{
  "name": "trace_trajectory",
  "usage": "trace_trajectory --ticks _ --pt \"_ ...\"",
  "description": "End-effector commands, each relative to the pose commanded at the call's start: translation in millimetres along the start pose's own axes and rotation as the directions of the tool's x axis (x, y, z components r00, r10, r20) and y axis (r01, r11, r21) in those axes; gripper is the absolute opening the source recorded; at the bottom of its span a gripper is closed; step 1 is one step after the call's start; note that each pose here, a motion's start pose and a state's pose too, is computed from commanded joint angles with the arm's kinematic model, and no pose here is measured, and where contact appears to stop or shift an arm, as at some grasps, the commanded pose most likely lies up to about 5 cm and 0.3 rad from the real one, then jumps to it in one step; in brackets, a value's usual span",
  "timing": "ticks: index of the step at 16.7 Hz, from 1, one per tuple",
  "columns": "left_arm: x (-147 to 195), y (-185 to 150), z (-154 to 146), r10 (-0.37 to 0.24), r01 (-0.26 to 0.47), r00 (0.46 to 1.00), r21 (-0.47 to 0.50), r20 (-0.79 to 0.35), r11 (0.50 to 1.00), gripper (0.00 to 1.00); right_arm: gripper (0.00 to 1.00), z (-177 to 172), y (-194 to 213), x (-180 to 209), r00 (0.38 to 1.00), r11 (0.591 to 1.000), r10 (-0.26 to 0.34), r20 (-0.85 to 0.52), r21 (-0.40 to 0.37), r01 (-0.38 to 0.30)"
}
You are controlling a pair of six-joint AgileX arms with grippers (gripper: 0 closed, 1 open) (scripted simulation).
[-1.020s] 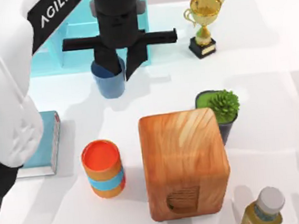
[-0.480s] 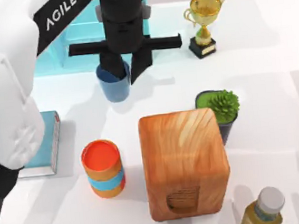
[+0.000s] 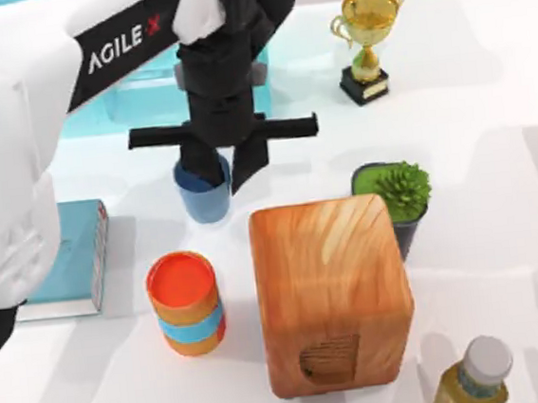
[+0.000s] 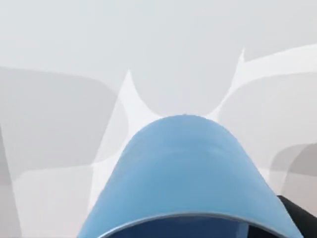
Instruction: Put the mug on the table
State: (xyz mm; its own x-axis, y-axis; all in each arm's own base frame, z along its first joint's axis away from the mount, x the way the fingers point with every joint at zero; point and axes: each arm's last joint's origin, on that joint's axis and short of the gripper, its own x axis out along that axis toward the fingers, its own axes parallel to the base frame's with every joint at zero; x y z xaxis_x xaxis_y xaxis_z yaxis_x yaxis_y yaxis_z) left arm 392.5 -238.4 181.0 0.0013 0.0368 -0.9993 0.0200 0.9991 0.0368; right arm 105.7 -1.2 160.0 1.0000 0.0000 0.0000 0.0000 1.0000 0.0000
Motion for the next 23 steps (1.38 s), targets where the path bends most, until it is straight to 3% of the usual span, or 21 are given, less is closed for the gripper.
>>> trace_trajectory --ticks 4,17,23 --pt "0.5 0.1 0.0 0.0 0.0 1.0 0.0 0.001 1.0 0.0 1.0 0.0 0.0 0.0 1.0 1.0 0.0 0.0 0.0 0.0" --pt "0.5 0.1 0.0 0.0 0.0 1.0 0.0 0.001 1.0 0.98 1.0 0.0 0.0 0.0 1.0 1.0 0.0 0.0 0.0 0.0" --pt "0.5 0.1 0.0 0.0 0.0 1.0 0.0 0.001 1.0 1.0 1.0 0.0 0.0 0.0 1.0 1.0 0.0 0.0 0.0 0.0"
